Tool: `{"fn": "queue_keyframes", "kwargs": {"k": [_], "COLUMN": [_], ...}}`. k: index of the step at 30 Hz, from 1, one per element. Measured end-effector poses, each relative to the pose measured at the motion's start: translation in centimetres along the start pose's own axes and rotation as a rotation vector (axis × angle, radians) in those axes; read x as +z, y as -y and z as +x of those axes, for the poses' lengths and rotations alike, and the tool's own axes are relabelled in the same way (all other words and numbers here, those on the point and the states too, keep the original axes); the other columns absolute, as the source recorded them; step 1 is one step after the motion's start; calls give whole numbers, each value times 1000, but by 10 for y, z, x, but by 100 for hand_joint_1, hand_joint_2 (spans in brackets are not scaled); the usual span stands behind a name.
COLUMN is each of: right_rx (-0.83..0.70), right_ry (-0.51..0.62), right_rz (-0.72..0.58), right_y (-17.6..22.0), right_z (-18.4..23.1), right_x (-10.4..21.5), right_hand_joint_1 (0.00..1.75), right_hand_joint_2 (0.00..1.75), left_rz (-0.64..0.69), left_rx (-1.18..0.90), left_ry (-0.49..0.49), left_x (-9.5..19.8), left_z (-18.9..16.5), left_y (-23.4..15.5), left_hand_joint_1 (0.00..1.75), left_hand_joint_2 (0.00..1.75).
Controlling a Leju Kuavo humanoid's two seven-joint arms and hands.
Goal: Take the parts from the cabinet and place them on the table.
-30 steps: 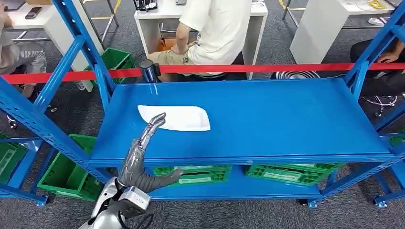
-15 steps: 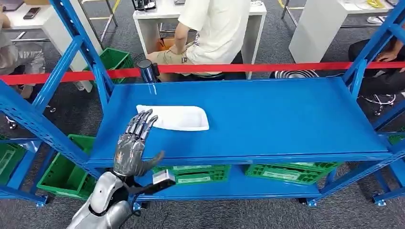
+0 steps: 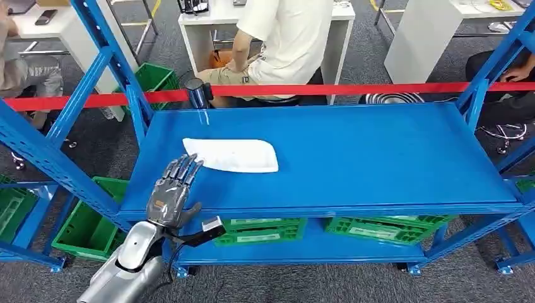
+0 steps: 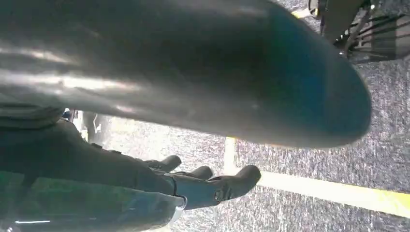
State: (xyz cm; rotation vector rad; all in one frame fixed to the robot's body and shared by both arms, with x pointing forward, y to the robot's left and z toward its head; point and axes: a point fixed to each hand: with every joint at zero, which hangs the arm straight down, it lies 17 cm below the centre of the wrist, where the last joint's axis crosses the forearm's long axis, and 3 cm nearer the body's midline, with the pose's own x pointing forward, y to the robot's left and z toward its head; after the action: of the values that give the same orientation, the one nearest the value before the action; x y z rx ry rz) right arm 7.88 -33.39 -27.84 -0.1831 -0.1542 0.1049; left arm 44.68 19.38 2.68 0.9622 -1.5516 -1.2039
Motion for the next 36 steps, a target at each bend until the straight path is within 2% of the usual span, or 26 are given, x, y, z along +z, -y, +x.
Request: {"fn": "queue_keyframes", "kwargs": {"k": [8, 17, 27, 30, 32, 36], "right_rx": [37, 66, 68, 75, 90, 101], "right_ry": [10, 33, 35, 37, 39, 39], "right_rz": [13, 39, 35, 25, 18, 21], "right_y": [-3, -14, -12, -5, 0, -2], "right_z": [6, 18, 18, 17, 18, 18], "right_x": [0, 2, 2, 1, 0, 0], "right_hand_joint_1": [0, 0, 0, 0, 0, 0], "right_hand_joint_2": [0, 0, 0, 0, 0, 0], "left_rz": [-30, 0, 4, -24, -59, -66], "left_rx": [-16, -48, -38, -1, 157, 329], "left_ry": [64, 176, 197, 232, 247, 266], "left_x": [-4, -36, -41, -40, -41, -46], "left_z": [0, 17, 25, 40, 58, 81], "left_y": [7, -15, -19, -11, -11, -27], "left_hand_joint_1": [0, 0, 0, 0, 0, 0], "left_hand_joint_2": [175, 175, 175, 175, 175, 175]}}
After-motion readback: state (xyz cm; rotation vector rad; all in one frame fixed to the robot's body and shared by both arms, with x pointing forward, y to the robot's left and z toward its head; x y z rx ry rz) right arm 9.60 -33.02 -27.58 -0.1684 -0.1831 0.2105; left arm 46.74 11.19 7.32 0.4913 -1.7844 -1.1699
